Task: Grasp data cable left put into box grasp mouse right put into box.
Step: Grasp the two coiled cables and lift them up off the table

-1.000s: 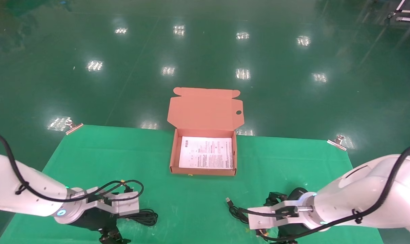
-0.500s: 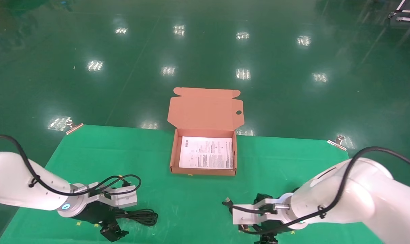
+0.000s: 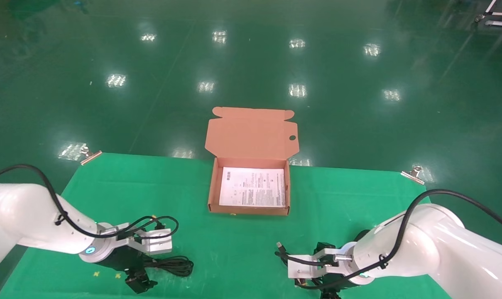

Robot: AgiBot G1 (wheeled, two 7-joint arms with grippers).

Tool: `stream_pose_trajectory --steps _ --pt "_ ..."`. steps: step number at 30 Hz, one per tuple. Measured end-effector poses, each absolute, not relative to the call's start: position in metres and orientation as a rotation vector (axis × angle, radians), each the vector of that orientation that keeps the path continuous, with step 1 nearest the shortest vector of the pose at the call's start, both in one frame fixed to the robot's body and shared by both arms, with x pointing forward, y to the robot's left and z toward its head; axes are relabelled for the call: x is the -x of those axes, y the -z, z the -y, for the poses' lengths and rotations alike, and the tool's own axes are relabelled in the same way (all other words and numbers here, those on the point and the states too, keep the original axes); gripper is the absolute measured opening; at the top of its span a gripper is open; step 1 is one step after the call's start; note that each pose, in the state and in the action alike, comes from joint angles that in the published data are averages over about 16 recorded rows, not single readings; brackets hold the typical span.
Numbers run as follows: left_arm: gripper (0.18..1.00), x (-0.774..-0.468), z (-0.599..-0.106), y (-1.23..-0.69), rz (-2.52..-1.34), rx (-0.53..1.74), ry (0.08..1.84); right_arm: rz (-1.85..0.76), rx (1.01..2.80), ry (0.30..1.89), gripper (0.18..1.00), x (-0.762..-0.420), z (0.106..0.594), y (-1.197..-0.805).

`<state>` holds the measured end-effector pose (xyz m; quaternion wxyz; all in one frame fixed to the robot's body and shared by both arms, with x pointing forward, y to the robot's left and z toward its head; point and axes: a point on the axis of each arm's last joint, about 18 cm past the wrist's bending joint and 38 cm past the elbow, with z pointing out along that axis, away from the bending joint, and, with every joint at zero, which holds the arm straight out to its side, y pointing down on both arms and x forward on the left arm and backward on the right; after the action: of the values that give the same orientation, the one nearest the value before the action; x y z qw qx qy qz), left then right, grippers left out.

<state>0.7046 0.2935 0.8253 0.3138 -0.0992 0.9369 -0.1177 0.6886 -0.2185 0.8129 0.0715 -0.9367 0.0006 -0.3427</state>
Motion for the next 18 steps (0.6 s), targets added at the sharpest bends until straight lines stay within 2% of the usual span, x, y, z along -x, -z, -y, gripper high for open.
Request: stream_pose_trajectory --steps 11,18 --pt "0.986 -0.706 -0.2941 -0.8226 -2.478 0.259 0.295 -0.01 2.81 1.048 0.982 -0.6927 0.2208 -0.8074" --pt "0.95 -0.7057 -0.2938 -0.8232 -2.478 0.258 0.296 -0.009 2.811 1.047 0.934 -0.6924 0.2207 -0.8082"
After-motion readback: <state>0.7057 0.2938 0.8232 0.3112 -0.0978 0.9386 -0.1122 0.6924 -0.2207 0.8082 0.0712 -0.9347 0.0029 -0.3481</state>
